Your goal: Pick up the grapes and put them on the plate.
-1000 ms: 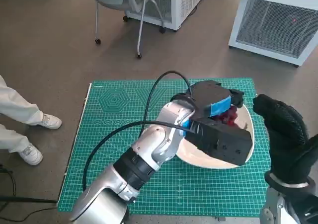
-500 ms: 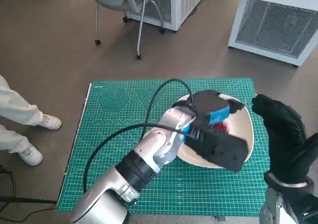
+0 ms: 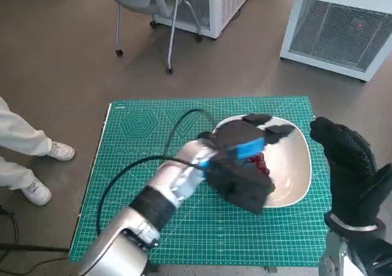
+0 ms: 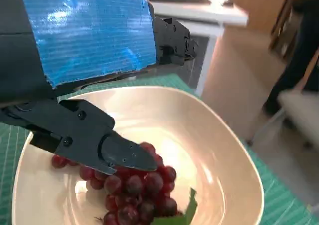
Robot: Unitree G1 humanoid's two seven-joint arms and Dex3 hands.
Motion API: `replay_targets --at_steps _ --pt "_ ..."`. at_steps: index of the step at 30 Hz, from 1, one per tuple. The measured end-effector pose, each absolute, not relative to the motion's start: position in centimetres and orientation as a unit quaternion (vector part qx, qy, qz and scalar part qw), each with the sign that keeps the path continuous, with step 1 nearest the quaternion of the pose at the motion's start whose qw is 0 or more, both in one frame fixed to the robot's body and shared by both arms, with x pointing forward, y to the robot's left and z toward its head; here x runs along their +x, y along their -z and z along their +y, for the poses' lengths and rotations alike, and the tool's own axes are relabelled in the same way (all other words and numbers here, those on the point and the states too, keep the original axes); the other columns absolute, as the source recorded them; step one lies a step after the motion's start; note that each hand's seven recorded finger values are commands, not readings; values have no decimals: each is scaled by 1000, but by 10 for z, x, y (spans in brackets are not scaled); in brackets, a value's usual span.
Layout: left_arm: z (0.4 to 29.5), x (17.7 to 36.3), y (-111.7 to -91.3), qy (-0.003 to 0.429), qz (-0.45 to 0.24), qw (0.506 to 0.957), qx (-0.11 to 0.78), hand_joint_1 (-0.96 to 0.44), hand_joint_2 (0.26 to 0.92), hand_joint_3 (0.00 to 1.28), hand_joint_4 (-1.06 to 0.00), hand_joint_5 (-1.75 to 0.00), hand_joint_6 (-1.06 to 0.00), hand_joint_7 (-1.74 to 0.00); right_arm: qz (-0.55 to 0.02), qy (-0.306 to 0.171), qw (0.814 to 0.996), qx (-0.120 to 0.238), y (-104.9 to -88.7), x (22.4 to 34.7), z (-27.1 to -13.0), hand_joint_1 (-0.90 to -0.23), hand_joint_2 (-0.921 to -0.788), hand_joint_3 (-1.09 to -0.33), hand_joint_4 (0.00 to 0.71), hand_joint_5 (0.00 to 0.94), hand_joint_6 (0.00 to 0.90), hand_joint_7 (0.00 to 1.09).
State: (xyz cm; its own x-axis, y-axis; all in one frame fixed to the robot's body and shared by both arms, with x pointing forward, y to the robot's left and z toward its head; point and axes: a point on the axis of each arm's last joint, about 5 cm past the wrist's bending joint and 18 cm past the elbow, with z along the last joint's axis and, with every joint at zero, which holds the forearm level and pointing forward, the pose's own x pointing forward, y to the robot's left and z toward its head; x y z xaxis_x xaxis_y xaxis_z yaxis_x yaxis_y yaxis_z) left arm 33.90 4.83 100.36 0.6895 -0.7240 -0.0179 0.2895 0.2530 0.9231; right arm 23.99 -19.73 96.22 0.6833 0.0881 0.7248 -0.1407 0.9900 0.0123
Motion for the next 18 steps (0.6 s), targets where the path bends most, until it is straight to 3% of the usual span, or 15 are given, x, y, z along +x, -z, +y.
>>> replay_targets --at_steps 9,18 --pt "102 340 -995 275 -228 884 303 -538 921 208 -112 -12 -246 -41 -392 -63 917 34 -962 240 -197 -517 -921 -533 465 5 137 564" --pt "142 338 -983 267 -222 934 86 -504 921 232 -108 -4 -222 -19 -396 -64 915 34 -964 240 -197 -526 -921 -529 467 5 141 551"
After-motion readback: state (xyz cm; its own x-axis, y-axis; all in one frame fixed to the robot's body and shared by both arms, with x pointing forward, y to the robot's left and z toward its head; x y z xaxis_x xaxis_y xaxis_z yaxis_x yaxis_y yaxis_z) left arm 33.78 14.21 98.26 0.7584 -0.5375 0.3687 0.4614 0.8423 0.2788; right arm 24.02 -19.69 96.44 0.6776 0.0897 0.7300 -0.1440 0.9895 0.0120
